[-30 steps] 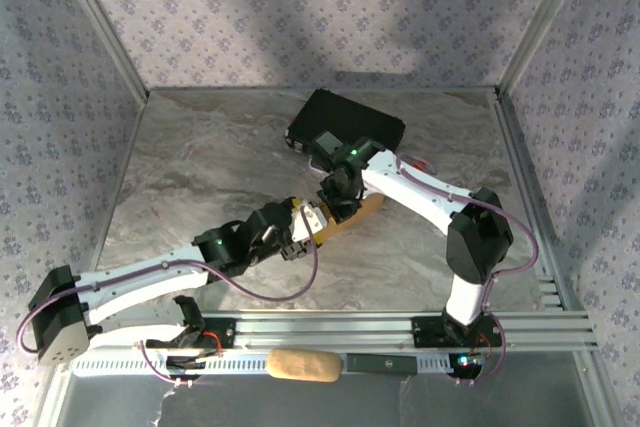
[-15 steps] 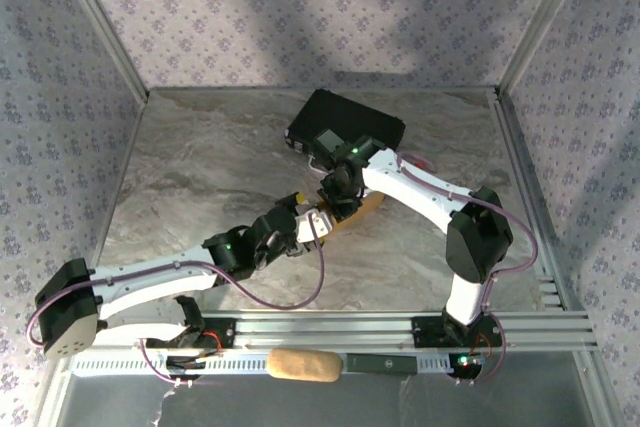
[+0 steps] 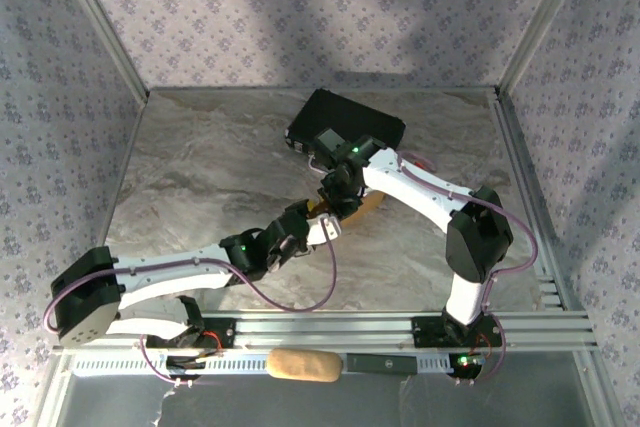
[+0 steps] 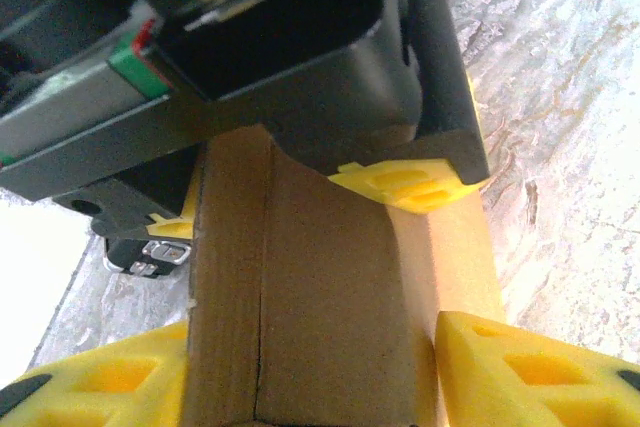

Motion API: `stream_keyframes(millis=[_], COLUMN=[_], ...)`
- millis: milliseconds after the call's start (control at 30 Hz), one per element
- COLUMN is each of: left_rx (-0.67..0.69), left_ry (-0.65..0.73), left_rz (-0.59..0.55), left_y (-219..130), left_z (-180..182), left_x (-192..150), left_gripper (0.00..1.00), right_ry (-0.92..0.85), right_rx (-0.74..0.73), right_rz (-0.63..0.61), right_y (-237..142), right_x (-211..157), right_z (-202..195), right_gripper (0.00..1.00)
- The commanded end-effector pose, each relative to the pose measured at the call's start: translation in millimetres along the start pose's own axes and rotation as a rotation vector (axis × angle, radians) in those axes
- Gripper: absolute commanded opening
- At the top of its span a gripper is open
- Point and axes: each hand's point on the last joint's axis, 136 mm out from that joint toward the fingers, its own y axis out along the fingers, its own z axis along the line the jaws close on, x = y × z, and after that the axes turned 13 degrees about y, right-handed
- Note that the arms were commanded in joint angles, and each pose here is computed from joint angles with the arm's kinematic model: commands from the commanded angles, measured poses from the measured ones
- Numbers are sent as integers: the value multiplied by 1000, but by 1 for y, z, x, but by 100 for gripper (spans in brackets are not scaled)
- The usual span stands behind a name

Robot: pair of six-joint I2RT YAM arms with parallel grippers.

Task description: Fold the paper box

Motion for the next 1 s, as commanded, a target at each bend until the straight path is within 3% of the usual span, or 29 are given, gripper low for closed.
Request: stream_keyframes(millis=[0, 333, 500, 667, 867, 967], left_rx=[-6, -5, 0, 14, -12, -21], left_ry=[16, 79, 80, 62, 13, -17], left_rz=[-17, 72, 77, 81, 74, 65], left_y=[1, 12, 14, 11, 7, 4], left_z=[-4, -21, -25, -22, -21, -18], left_x=[11, -2, -5, -7, -13, -17], left_gripper=[51, 32, 32, 32, 32, 33], right_ry=[3, 1, -6, -49, -141, -170], right_rx=[-62, -56, -57, -7, 189, 225], right_rz=[4, 24, 30, 26, 36, 37], right_y=[21, 23, 24, 19, -5, -18], right_x=[4, 3, 4, 9, 20, 28], right_z=[-7, -4, -3, 4, 29, 35], right_gripper=[24, 25, 28, 45, 79, 83])
